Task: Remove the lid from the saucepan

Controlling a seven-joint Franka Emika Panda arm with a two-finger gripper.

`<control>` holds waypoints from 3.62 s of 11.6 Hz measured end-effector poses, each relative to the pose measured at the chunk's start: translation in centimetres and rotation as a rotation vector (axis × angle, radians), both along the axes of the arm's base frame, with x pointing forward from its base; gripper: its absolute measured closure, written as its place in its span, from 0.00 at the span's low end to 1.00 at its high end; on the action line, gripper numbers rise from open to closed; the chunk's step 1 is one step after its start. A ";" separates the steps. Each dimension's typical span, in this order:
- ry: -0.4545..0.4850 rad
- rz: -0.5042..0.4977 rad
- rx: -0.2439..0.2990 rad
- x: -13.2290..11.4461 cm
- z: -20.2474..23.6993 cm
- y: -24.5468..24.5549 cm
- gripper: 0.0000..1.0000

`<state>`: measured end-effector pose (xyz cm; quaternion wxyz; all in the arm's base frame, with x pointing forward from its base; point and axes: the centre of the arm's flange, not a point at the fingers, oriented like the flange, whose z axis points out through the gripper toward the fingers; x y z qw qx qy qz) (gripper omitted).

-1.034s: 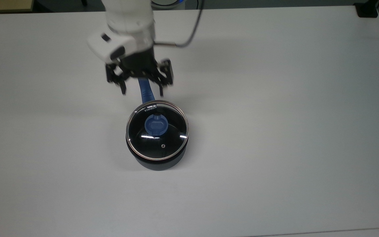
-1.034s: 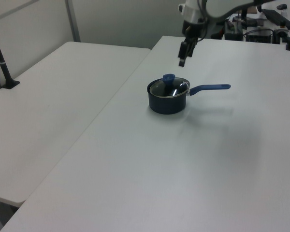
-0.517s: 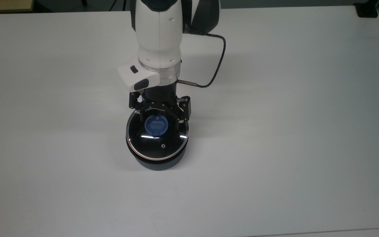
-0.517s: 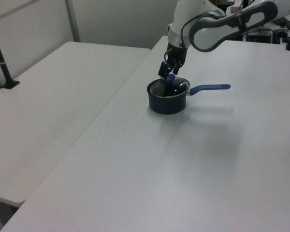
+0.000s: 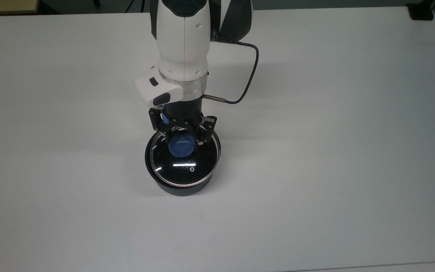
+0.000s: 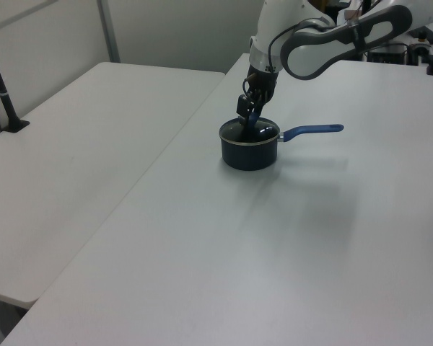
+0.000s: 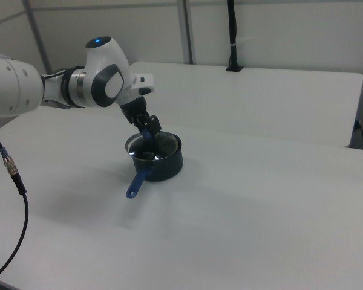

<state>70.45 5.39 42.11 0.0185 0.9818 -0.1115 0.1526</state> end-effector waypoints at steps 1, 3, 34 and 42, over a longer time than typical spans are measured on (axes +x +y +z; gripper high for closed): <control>0.000 0.000 0.000 0.0 0.0 0.0 0.35; -0.019 -0.007 0.002 0.2 1.1 -0.6 0.35; 0.175 -0.034 0.007 -9.7 12.1 1.4 0.00; 0.175 0.171 0.019 -14.5 20.4 -10.5 0.00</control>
